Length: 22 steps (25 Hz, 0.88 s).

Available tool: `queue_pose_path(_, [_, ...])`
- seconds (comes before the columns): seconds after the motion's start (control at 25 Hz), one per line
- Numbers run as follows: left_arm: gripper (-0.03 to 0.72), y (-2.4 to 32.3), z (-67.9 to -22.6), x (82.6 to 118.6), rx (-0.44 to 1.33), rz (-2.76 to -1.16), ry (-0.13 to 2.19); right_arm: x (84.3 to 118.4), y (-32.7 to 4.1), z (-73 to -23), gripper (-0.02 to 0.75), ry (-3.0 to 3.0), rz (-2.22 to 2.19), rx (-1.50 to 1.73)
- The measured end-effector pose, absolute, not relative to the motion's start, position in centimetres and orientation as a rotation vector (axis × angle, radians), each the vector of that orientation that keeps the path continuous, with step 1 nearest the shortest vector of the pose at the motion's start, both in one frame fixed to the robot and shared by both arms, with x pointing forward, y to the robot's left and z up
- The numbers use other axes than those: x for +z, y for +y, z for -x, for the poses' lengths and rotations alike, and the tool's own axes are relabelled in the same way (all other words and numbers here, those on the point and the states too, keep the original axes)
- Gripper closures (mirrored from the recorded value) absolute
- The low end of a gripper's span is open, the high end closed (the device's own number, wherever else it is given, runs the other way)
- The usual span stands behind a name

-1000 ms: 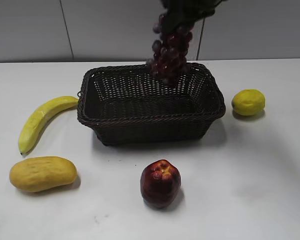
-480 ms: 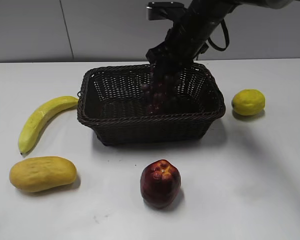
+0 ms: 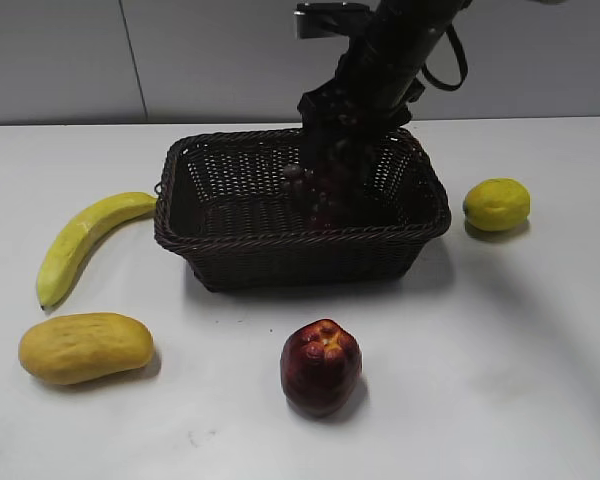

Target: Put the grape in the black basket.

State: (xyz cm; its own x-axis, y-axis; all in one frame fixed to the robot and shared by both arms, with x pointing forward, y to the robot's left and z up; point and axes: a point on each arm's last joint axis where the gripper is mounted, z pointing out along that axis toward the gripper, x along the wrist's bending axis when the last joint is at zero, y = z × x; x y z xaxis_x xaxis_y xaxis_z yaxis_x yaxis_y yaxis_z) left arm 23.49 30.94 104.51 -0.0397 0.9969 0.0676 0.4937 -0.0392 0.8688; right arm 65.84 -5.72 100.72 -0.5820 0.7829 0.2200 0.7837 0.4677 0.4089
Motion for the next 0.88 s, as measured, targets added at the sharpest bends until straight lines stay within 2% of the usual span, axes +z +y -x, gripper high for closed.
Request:
queue_pose_path(0.2, [0.473, 30.9, -23.5, 104.5, 1.004, -1.598, 1.598, 103.9, -7.4, -66.7, 0.133, -2.747, 1.518, -0.688])
queue_pose_path(0.32, [0.473, 30.9, -23.5, 104.5, 1.004, -1.598, 1.598, 105.3, -9.6, -68.0, 0.141, -2.717, 1.622, -0.729])
queue_pose_path(0.64, [0.473, 30.9, -23.5, 104.5, 1.004, -1.598, 1.598, 104.9, -17.7, -70.6, 0.147, -2.55, 1.932, -0.688])
queue_pose_path(0.88, [0.473, 30.9, -23.5, 104.5, 1.004, -1.598, 1.598, 106.3, -23.1, -69.5, 0.148, -2.491, 2.088, -0.628])
